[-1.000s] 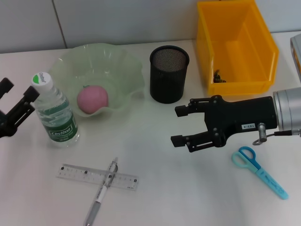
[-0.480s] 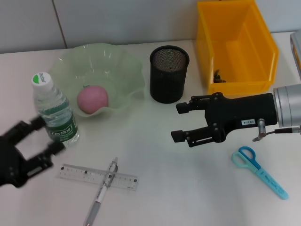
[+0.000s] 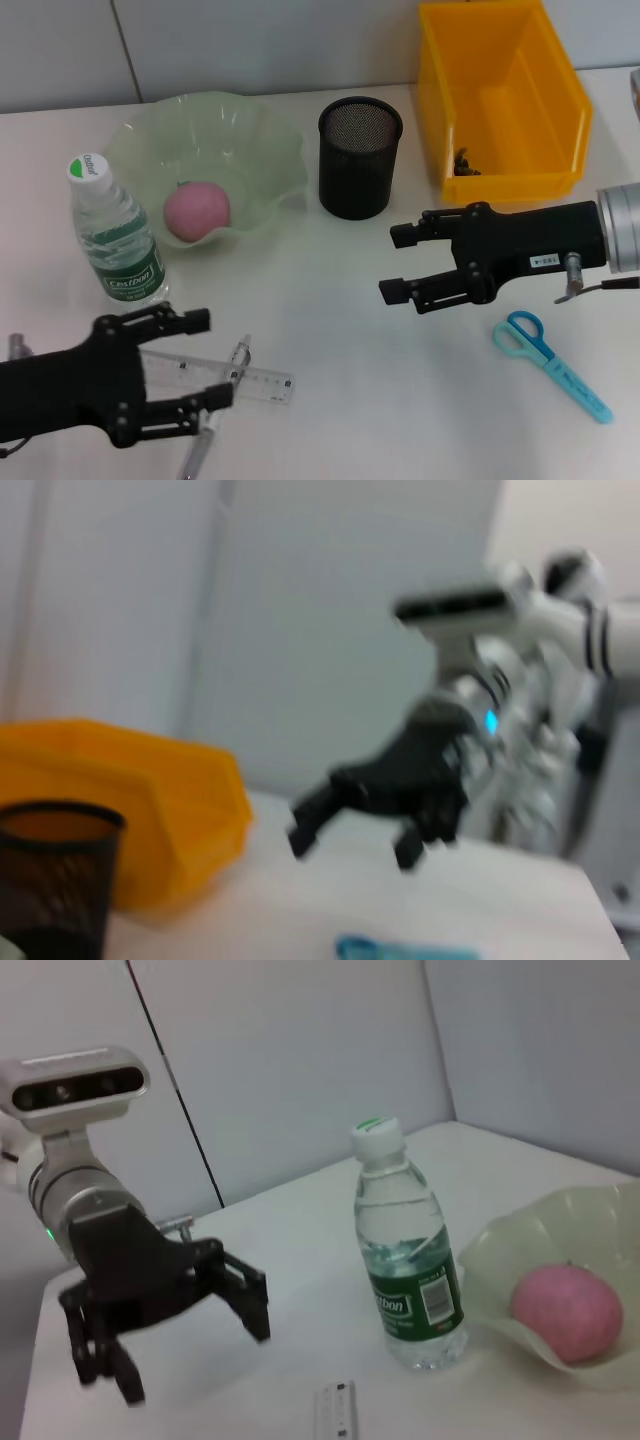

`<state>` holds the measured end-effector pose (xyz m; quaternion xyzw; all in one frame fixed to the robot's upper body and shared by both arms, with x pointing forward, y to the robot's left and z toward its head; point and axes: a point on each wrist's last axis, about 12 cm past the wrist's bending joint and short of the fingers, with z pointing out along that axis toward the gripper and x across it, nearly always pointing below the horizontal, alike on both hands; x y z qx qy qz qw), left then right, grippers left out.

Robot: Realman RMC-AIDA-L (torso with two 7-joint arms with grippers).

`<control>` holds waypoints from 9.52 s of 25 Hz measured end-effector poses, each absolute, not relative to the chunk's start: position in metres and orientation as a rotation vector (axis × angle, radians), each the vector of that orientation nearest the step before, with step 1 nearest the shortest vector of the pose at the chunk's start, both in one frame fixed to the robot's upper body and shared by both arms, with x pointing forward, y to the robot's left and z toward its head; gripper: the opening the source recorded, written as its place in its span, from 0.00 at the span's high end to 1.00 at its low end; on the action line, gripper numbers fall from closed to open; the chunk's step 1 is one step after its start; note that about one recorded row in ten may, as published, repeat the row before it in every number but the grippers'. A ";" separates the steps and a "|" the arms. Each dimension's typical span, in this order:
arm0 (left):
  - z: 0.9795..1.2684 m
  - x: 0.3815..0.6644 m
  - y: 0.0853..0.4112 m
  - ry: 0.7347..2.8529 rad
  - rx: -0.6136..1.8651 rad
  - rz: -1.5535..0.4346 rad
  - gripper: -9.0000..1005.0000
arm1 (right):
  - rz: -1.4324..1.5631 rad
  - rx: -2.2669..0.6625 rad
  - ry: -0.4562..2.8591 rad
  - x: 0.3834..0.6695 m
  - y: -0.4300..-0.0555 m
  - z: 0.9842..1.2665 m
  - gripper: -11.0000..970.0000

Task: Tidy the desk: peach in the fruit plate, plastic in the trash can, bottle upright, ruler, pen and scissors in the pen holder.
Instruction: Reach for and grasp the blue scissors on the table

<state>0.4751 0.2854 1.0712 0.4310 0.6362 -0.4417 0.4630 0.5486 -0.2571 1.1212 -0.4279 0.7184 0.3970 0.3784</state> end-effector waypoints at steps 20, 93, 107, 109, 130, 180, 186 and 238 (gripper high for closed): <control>1.072 0.496 0.256 1.579 1.300 -1.022 0.18 | 0.864 -1.105 2.384 0.573 -0.240 1.164 0.14; 1.067 0.503 0.250 1.600 1.309 -0.970 0.18 | 0.125 -0.912 2.987 0.553 -0.229 1.137 0.14; 1.067 0.503 0.250 1.602 1.308 -0.970 0.18 | 0.130 -0.901 3.001 0.551 -0.230 1.135 0.24; 1.067 0.503 0.250 1.602 1.308 -0.971 0.18 | 0.131 -0.900 3.004 0.551 -0.230 1.134 0.29; 1.066 0.501 0.251 1.603 1.291 -0.972 0.18 | 0.123 -0.894 3.009 0.551 -0.231 1.133 0.46; 1.068 0.501 0.251 1.599 1.287 -0.987 0.19 | 0.117 -0.907 3.008 0.548 -0.231 1.125 0.60; 1.068 0.501 0.251 1.599 1.287 -0.987 0.19 | 0.117 -0.906 3.009 0.548 -0.231 1.125 0.67; 1.070 0.504 0.250 1.592 1.288 -0.982 0.19 | 0.097 -0.921 2.999 0.549 -0.229 1.125 0.68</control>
